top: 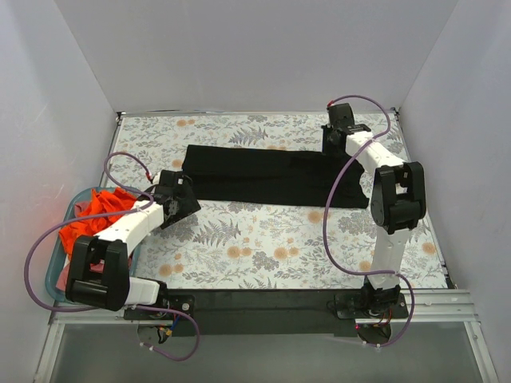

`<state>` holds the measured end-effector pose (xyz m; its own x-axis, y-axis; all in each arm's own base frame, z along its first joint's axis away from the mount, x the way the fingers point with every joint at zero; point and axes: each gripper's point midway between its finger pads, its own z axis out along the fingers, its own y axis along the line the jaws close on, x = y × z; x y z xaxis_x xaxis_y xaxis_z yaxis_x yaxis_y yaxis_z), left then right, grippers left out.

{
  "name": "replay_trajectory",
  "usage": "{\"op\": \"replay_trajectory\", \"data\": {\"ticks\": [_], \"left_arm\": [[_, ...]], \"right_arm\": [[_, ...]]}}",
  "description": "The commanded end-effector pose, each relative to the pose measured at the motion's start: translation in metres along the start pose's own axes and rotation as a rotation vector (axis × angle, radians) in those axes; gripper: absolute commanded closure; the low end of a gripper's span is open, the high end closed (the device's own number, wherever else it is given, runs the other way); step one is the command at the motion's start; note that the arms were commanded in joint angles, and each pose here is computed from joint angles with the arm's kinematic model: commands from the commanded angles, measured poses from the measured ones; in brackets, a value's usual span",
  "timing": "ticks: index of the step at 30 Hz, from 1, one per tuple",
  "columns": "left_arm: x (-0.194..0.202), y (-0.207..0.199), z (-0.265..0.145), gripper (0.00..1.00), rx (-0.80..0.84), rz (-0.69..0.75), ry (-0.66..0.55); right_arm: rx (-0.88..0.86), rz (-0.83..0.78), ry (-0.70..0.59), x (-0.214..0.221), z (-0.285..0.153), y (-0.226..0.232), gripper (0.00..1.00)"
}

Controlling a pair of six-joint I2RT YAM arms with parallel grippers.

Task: Fold and stack the t-shirts
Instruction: Fold the tshirt

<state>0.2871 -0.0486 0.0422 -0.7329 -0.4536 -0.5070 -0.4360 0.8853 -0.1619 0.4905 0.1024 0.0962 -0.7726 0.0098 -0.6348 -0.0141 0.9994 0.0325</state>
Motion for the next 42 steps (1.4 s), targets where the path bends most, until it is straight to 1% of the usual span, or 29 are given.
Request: {"op": "replay_trajectory", "data": {"ticks": [1,8,9,11,12,15,17,18,20,21,22,23,24,25,26,27,28,29,31,32,34,37,39,42], "left_arm": [[-0.007,-0.001,-0.001,0.15,-0.008,0.004,-0.03],[-0.007,-0.001,0.001,0.15,-0.01,0.001,-0.028],[-0.008,0.0,0.001,0.15,-0.014,-0.001,-0.033],[-0.01,-0.001,0.001,0.15,-0.014,-0.007,-0.037],[-0.011,-0.002,0.001,0.15,-0.014,-0.015,-0.035],[-0.026,-0.015,-0.007,0.15,0.019,-0.035,-0.059],[-0.039,-0.022,-0.009,0.15,0.022,-0.043,-0.081],[-0.059,-0.034,-0.015,0.15,0.046,-0.052,-0.12],[-0.07,-0.04,-0.007,0.16,0.027,-0.051,-0.115],[-0.088,-0.051,-0.011,0.16,0.047,-0.062,-0.144],[-0.094,-0.055,-0.006,0.17,0.043,-0.066,-0.141],[-0.094,-0.054,0.006,0.18,0.02,-0.071,-0.118],[-0.096,-0.055,0.013,0.19,0.013,-0.075,-0.105],[-0.108,-0.06,0.015,0.19,0.021,-0.087,-0.114],[-0.103,-0.055,0.032,0.2,-0.012,-0.087,-0.077],[-0.104,-0.054,0.039,0.2,-0.021,-0.087,-0.065],[-0.11,-0.054,0.043,0.2,-0.026,-0.097,-0.062],[-0.1,-0.048,0.057,0.21,-0.058,-0.089,-0.016],[-0.095,-0.043,0.067,0.21,-0.083,-0.09,0.017],[-0.093,-0.04,0.07,0.21,-0.095,-0.091,0.031],[-0.086,-0.035,0.076,0.21,-0.113,-0.086,0.05],[-0.074,-0.024,0.081,0.21,-0.143,-0.077,0.075],[-0.065,-0.016,0.083,0.21,-0.168,-0.075,0.093],[-0.054,-0.004,0.086,0.21,-0.199,-0.079,0.122]], "right_arm": [[-0.034,0.023,-0.073,-0.026,0.008,0.001,0.92],[-0.035,0.032,-0.091,-0.036,0.014,-0.005,0.91],[-0.033,0.041,-0.086,-0.035,0.016,-0.007,0.82],[-0.033,0.05,-0.077,-0.031,0.016,-0.01,0.72],[-0.035,0.057,-0.074,-0.03,0.015,-0.011,0.63],[-0.021,0.077,-0.095,-0.029,-0.007,-0.021,0.5],[-0.023,0.102,-0.089,-0.022,-0.016,-0.025,0.5],[-0.028,0.125,-0.083,-0.013,-0.024,-0.032,0.5],[-0.043,0.174,-0.084,-0.004,-0.033,-0.037,0.5],[-0.061,0.206,-0.06,0.016,-0.041,-0.043,0.5],[-0.082,0.232,-0.085,0.017,-0.045,-0.044,0.5],[-0.084,0.272,-0.086,0.026,-0.048,-0.048,0.5],[-0.135,0.305,-0.108,0.026,-0.062,-0.048,0.51],[-0.145,0.329,-0.086,0.05,-0.058,-0.05,0.51],[-0.161,0.365,-0.086,0.057,-0.061,-0.05,0.52],[-0.182,0.395,-0.111,0.056,-0.07,-0.056,0.52],[-0.184,0.416,-0.089,0.076,-0.065,-0.058,0.53],[-0.192,0.448,-0.092,0.081,-0.065,-0.06,0.54],[-0.211,0.505,-0.087,0.093,-0.064,-0.069,0.54],[-0.214,0.532,-0.072,0.106,-0.06,-0.071,0.54],[-0.226,0.594,-0.091,0.11,-0.057,-0.083,0.55],[-0.232,0.679,-0.078,0.128,-0.048,-0.096,0.56],[-0.196,0.717,-0.058,0.14,-0.041,-0.109,0.56],[-0.149,0.75,-0.064,0.147,-0.037,-0.129,0.57]]}}
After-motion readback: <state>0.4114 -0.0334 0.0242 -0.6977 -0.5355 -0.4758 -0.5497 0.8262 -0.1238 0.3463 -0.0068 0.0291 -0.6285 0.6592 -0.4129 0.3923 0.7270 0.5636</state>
